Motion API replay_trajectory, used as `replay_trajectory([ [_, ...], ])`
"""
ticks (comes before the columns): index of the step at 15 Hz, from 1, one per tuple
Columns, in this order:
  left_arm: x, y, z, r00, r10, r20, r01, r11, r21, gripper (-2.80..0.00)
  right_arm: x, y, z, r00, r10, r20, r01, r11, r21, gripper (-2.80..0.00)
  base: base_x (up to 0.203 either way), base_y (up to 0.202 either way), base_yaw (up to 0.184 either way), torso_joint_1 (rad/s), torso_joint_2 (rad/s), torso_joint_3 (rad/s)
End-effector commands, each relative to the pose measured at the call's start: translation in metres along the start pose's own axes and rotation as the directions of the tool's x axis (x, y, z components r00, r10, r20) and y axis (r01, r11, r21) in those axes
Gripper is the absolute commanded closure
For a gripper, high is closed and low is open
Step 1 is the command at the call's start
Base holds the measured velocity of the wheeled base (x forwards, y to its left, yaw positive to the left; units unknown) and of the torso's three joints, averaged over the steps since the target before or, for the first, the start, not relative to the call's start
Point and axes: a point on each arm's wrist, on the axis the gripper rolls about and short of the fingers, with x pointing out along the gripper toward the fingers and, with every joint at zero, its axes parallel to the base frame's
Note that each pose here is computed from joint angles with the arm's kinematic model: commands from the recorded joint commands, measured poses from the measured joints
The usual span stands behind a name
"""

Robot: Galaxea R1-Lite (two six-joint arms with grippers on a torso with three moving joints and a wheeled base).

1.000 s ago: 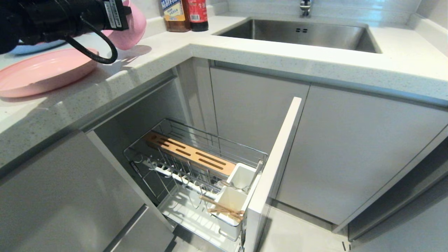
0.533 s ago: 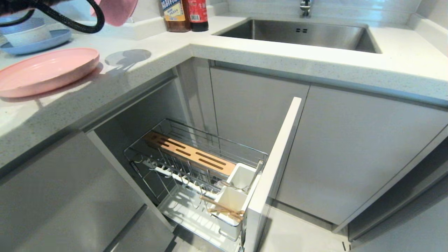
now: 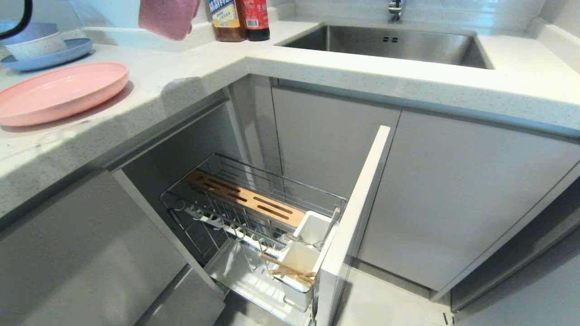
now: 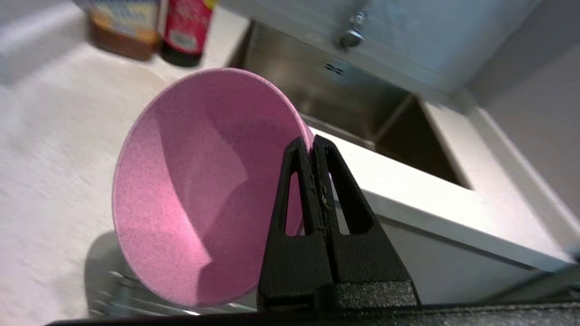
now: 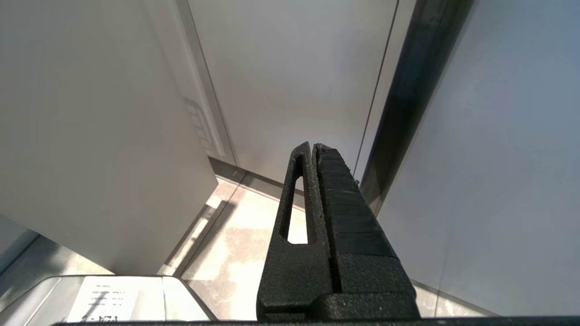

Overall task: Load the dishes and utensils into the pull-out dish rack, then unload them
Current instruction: Pick up the bowl and place it in the cupboard

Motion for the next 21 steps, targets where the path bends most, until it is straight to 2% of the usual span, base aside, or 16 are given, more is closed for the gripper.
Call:
replay_trajectory([
  [1,-0.014,-0.008,0.002,0.999,-0.038,-0.014,0.037,0.996,-0.077,0.00,0.000,0.000,0.000,1.000,0.000,-0.002,0.000,1.000,0.000,0.00,0.000,0.000,0.000,0.000,0.00,0.000],
  [2,-0.018,-0.010,-0.001,0.998,-0.048,-0.050,0.042,0.991,-0.123,0.00,0.000,0.000,0.000,1.000,0.001,-0.002,-0.001,1.000,0.000,0.00,0.000,0.000,0.000,0.000,0.00,0.000],
  [5,-0.024,-0.015,-0.022,0.984,-0.070,-0.163,0.037,0.980,-0.196,0.00,0.000,0.000,0.000,1.000,0.001,-0.002,-0.001,1.000,0.000,0.00,0.000,0.000,0.000,0.000,0.00,0.000],
  [7,-0.026,-0.026,-0.033,0.975,-0.093,-0.202,0.032,0.958,-0.287,0.00,0.000,0.000,0.000,1.000,0.001,-0.002,-0.001,1.000,0.000,0.00,0.000,0.000,0.000,0.000,0.00,0.000],
  [10,-0.014,-0.038,-0.055,0.972,0.022,-0.235,-0.114,0.915,-0.388,0.00,0.000,0.000,0.000,1.000,0.001,-0.002,-0.001,1.000,0.000,0.00,0.000,0.000,0.000,0.000,0.00,0.000],
  [11,-0.008,-0.041,-0.062,0.968,0.064,-0.242,-0.164,0.891,-0.423,0.00,0.000,0.000,0.000,1.000,0.001,-0.002,-0.001,1.000,0.000,0.00,0.000,0.000,0.000,0.000,0.00,0.000],
  [12,-0.005,-0.043,-0.063,0.968,0.073,-0.239,-0.178,0.873,-0.454,0.00,0.000,0.000,0.000,1.000,-0.001,-0.002,0.001,1.000,0.000,0.00,0.000,0.000,0.000,0.000,0.00,0.000],
  [14,0.002,-0.045,-0.067,0.965,0.092,-0.247,-0.218,0.809,-0.547,0.00,0.000,0.000,0.000,1.000,0.000,-0.001,0.000,1.000,0.000,0.00,0.000,0.000,0.000,0.000,0.00,0.000],
  [15,0.006,-0.046,-0.072,0.956,0.126,-0.266,-0.260,0.785,-0.562,0.00,0.000,0.000,0.000,1.000,0.001,-0.002,-0.001,1.000,0.000,0.00,0.000,0.000,0.000,0.000,0.00,0.000],
  [17,0.018,-0.048,-0.089,0.925,0.225,-0.305,-0.364,0.750,-0.552,0.00,0.000,0.000,0.000,1.000,-0.001,-0.002,0.001,1.000,0.000,0.00,0.000,0.000,0.000,0.000,0.00,0.000],
  [19,0.035,-0.054,-0.099,0.910,0.294,-0.291,-0.414,0.657,-0.630,0.00,0.000,0.000,0.000,1.000,0.001,-0.002,-0.001,1.000,0.000,0.00,0.000,0.000,0.000,0.000,0.00,0.000],
  [20,0.042,-0.055,-0.107,0.899,0.330,-0.288,-0.437,0.629,-0.643,0.00,0.000,0.000,0.000,1.000,0.001,-0.002,-0.001,1.000,0.000,0.00,0.000,0.000,0.000,0.000,0.00,0.000],
  [21,0.048,-0.056,-0.116,0.887,0.358,-0.292,-0.460,0.622,-0.634,0.00,0.000,0.000,0.000,1.000,0.001,-0.002,-0.001,1.000,0.000,0.00,0.000,0.000,0.000,0.000,0.00,0.000],
])
